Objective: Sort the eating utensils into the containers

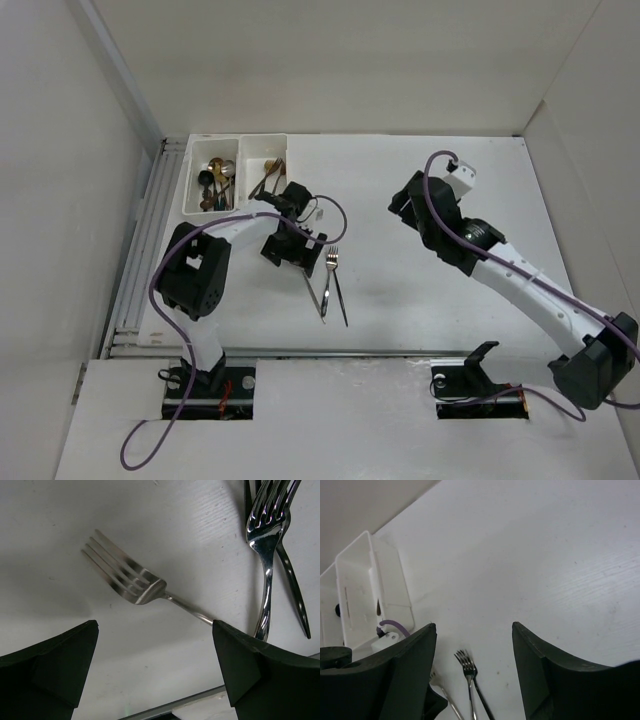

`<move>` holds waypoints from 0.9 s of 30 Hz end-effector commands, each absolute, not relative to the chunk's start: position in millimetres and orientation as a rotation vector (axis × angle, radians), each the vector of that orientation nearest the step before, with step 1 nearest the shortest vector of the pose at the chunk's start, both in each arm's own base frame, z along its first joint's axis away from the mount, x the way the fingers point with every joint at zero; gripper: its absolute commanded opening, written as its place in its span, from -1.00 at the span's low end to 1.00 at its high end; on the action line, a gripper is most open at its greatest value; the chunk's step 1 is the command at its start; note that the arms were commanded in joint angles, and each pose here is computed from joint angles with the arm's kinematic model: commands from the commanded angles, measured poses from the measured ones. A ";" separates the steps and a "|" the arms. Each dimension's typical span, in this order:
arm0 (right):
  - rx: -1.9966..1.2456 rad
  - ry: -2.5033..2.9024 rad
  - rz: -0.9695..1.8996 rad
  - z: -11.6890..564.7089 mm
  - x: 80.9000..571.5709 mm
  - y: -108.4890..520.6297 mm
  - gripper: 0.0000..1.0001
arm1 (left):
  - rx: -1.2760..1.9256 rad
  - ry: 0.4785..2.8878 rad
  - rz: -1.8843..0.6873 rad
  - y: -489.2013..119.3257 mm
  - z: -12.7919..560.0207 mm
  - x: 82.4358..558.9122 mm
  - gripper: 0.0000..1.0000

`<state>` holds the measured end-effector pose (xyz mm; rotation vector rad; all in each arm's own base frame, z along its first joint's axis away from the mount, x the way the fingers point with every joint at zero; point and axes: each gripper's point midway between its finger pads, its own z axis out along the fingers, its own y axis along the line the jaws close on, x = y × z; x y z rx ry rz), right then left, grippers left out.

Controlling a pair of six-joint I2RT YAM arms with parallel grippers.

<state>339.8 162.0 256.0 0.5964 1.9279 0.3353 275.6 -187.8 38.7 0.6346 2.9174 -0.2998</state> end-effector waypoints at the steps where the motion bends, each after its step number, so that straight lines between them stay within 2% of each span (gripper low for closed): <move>1: 0.703 1.847 0.369 273.9 326.1 149.8 0.34 | 0.614 2.920 -0.156 -188.1 32.1 273.8 0.93; 6: 0.727 1.824 0.342 276.7 315.6 134.4 0.34 | 0.643 2.890 0.014 -188.7 17.8 268.8 0.93; 9: 0.744 1.798 0.307 284.9 312.9 124.3 0.34 | 0.616 2.919 0.091 -180.6 2.5 267.6 0.81; 11: 0.741 1.790 0.298 289.7 310.6 120.5 0.34 | 0.625 2.950 0.114 -178.1 -8.1 264.3 0.60; 13: 0.749 1.777 0.282 291.7 308.9 115.4 0.34 | 0.648 2.971 0.049 -189.8 -11.7 260.6 0.29; 14: 0.743 1.773 0.283 294.2 307.4 114.0 0.34 | 0.650 2.976 0.032 -191.6 -11.8 259.3 -0.14; 15: 0.745 1.766 0.291 296.8 306.1 113.0 0.34 | 0.672 2.994 0.008 -196.4 -15.9 253.5 -0.41; 17: 0.750 1.760 0.282 298.3 304.1 109.4 0.34 | 0.705 3.006 -0.017 -200.8 -19.0 248.2 -0.87; 18: 0.752 1.753 0.289 300.9 302.8 108.3 0.34 | 0.707 3.010 -0.032 -202.3 -19.0 247.0 -1.00; 23: 0.761 1.754 0.274 294.7 294.9 100.3 0.34 | 0.723 3.006 -0.103 -213.8 -16.9 245.1 -1.00; 27: 0.768 1.737 0.306 300.7 286.7 97.4 0.32 | 0.720 2.938 -0.103 -221.1 0.7 262.3 -1.00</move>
